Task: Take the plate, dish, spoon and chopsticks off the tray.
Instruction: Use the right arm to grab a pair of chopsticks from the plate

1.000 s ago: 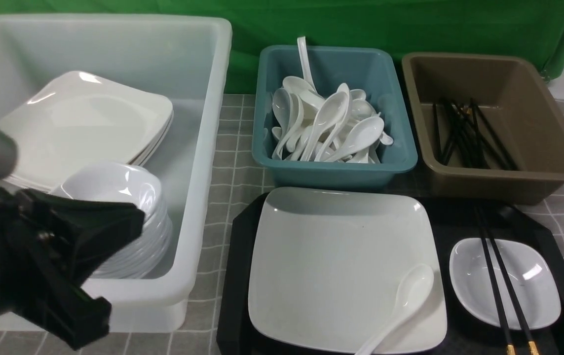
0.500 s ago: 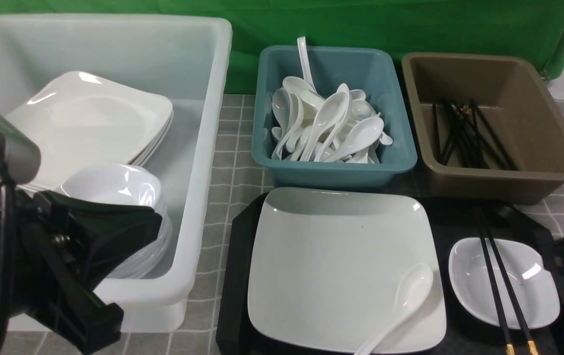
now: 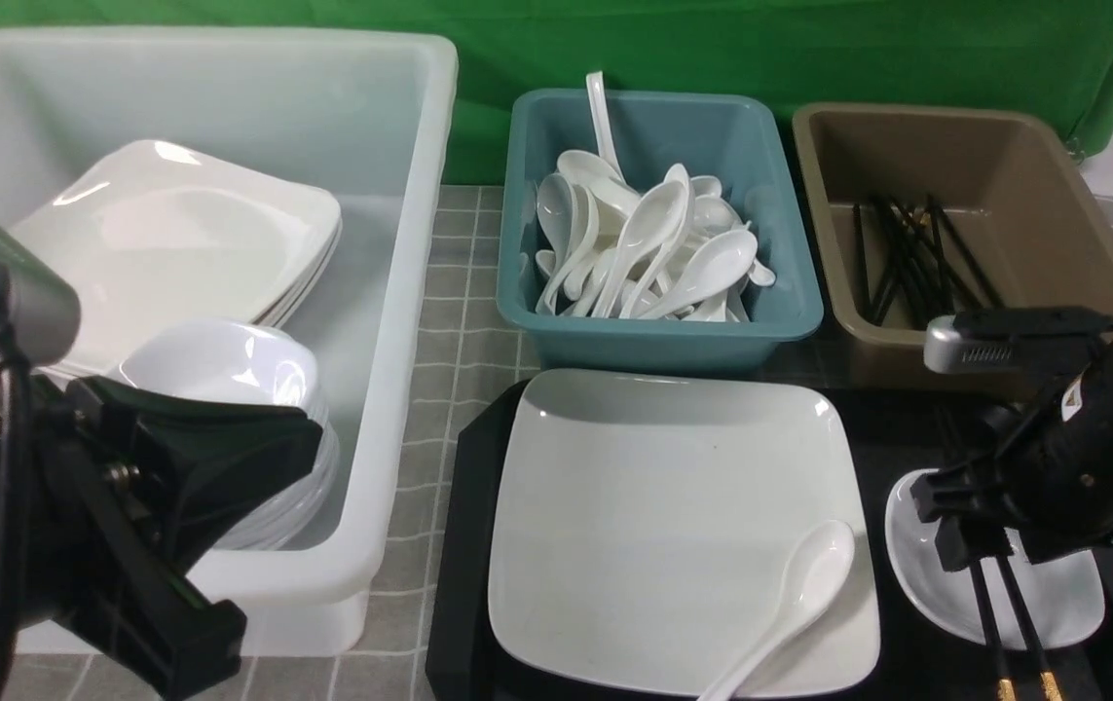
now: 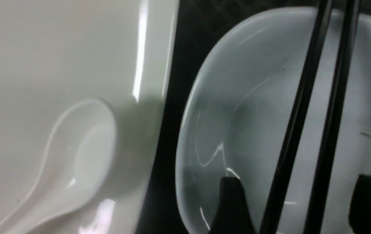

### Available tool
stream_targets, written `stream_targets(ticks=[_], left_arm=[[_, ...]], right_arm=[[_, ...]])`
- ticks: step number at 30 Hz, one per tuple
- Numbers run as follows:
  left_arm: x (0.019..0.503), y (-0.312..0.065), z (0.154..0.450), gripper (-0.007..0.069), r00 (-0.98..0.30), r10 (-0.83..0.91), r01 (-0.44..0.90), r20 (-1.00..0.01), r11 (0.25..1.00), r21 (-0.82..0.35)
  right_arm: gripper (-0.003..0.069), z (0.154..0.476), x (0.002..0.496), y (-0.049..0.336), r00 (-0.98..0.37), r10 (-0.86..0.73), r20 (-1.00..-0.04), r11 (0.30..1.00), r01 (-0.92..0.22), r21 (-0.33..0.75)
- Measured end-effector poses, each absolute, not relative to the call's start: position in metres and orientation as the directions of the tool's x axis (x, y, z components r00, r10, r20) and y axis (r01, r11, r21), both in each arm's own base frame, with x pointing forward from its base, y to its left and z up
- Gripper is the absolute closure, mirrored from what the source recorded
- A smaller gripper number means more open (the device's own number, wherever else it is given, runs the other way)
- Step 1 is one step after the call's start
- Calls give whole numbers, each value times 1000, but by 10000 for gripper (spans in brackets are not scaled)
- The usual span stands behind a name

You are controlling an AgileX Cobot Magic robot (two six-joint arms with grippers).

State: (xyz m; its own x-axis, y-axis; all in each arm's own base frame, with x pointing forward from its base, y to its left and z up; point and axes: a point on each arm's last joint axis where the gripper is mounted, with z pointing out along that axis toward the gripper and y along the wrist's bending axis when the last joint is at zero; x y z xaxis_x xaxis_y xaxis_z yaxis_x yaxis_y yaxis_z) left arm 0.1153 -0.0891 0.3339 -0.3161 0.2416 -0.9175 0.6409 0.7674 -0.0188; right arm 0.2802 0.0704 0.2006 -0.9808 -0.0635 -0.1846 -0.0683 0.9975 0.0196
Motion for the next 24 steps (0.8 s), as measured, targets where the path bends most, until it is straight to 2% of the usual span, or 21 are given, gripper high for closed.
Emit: stream_targets(ticks=[5, 10, 13, 15, 19, 24], left_arm=[[115, -89, 334, 619, -305, 249, 644, -919, 765, -6], [115, -89, 334, 619, -299, 254, 647, -920, 762, 0], [115, -89, 334, 619, -297, 256, 647, -920, 762, 3], [115, -89, 334, 619, -297, 257, 648, -920, 762, 4], [115, -89, 334, 619, -297, 257, 648, -920, 762, 4], [115, -89, 334, 619, -297, 257, 648, -920, 762, 4]], right_arm=[[162, 182, 289, 63, -989, -32, -144, 999, -34, 11], [174, 180, 292, 58, -989, -26, -147, 1000, -27, 8], [215, 180, 292, 58, -988, -28, -149, 1000, -30, 8], [308, 180, 292, 58, -988, -28, -150, 1000, -30, 9], [401, 180, 292, 58, -988, -45, -150, 999, -46, 6], [387, 175, 292, 58, -991, -54, -125, 999, -54, 1]])
